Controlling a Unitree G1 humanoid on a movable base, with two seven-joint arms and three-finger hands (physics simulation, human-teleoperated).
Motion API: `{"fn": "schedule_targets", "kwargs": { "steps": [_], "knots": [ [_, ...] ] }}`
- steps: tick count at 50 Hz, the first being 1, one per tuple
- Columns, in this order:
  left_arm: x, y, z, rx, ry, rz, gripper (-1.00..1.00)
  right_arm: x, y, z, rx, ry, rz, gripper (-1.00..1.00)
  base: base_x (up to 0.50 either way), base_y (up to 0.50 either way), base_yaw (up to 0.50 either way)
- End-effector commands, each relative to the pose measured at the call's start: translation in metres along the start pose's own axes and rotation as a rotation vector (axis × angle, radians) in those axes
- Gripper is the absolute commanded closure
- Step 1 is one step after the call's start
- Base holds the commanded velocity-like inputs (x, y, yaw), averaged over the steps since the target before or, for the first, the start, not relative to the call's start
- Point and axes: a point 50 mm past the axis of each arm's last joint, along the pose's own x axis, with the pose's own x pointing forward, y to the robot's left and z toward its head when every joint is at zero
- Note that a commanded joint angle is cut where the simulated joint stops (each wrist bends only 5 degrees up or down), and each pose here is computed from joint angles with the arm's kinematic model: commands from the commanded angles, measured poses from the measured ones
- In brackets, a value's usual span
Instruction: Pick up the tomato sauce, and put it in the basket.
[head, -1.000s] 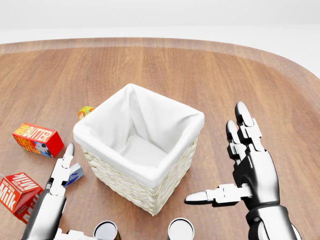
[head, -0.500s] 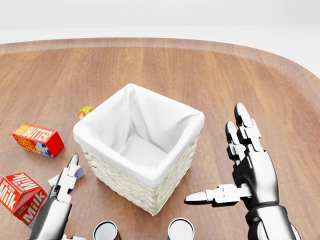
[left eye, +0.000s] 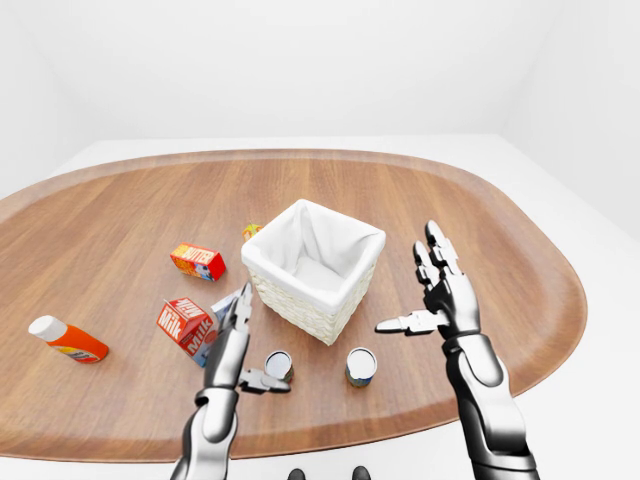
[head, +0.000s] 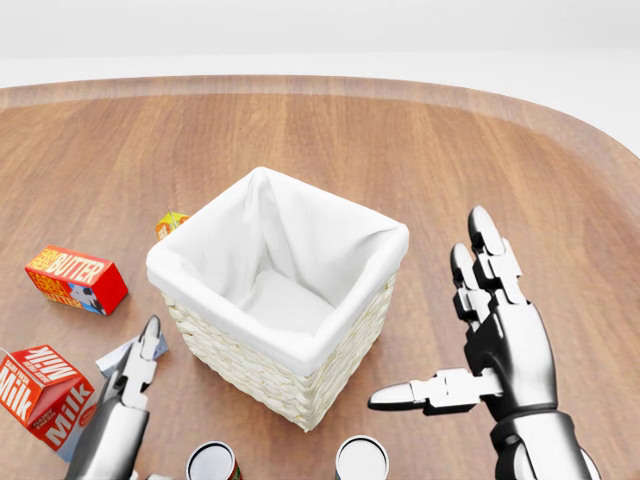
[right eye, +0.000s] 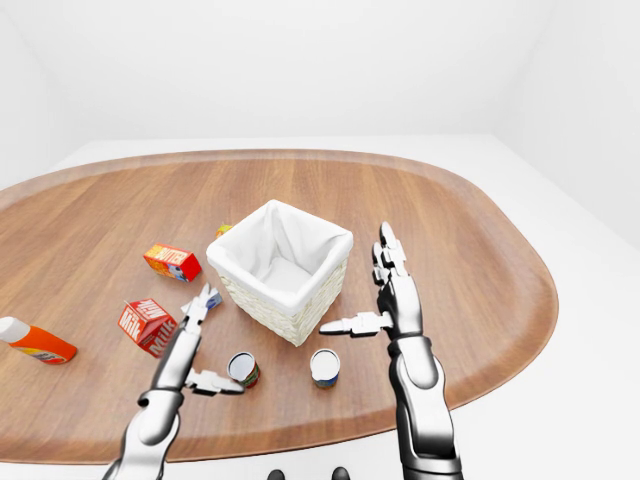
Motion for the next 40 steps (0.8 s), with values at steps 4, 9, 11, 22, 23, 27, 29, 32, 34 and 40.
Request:
{"fn": "schedule_targets", "kwargs": {
  "steps": [4, 9, 11, 22, 23, 27, 29, 32, 34, 40],
  "knots": [
    [0.006, -0.002, -0.002, 0.013, 0.006, 0.002, -0.99, -0.001, 0.0, 0.0, -0.001, -0.001, 0.001, -1.0, 0.0, 0.0, 0.0],
    [0.008, -0.003, -0.004, 0.015, 0.011, 0.001, -0.99, -0.001, 0.001, -0.001, -0.001, 0.005, 0.002, -1.0, 0.0, 0.0, 0.0],
    [0.009, -0.004, -0.005, 0.017, 0.018, 0.0, -0.99, -0.001, 0.001, -0.002, -0.001, 0.008, 0.002, -1.0, 0.0, 0.0, 0.0],
    [0.01, -0.009, -0.012, 0.027, 0.046, -0.007, -0.98, 0.0, 0.001, -0.004, 0.0, 0.018, 0.003, -1.0, 0.0, 0.0, 0.0],
    [0.01, -0.008, -0.012, 0.027, 0.043, -0.007, -0.99, 0.0, 0.001, -0.004, 0.0, 0.018, 0.002, -1.0, 0.0, 0.0, 0.0],
    [0.011, -0.012, -0.019, 0.034, 0.07, -0.009, -0.99, 0.0, 0.001, -0.005, 0.0, 0.021, 0.003, -1.0, 0.0, 0.0, 0.0],
    [0.012, -0.01, -0.014, 0.032, 0.054, -0.01, -0.99, 0.0, 0.001, -0.005, 0.0, 0.022, 0.003, -1.0, 0.0, 0.0, 0.0],
    [0.012, -0.01, -0.014, 0.032, 0.051, -0.012, -0.99, 0.0, 0.001, -0.006, 0.0, 0.025, 0.004, -1.0, 0.0, 0.0, 0.0],
    [0.012, -0.01, -0.012, 0.031, 0.046, -0.013, -0.99, -0.001, 0.001, -0.004, -0.001, 0.02, 0.004, -1.0, 0.0, 0.0, 0.0],
    [0.013, -0.012, -0.015, 0.034, 0.055, -0.014, -0.99, -0.001, 0.001, -0.002, -0.002, 0.009, 0.004, -1.0, 0.0, 0.0, 0.0]
  ]
}}
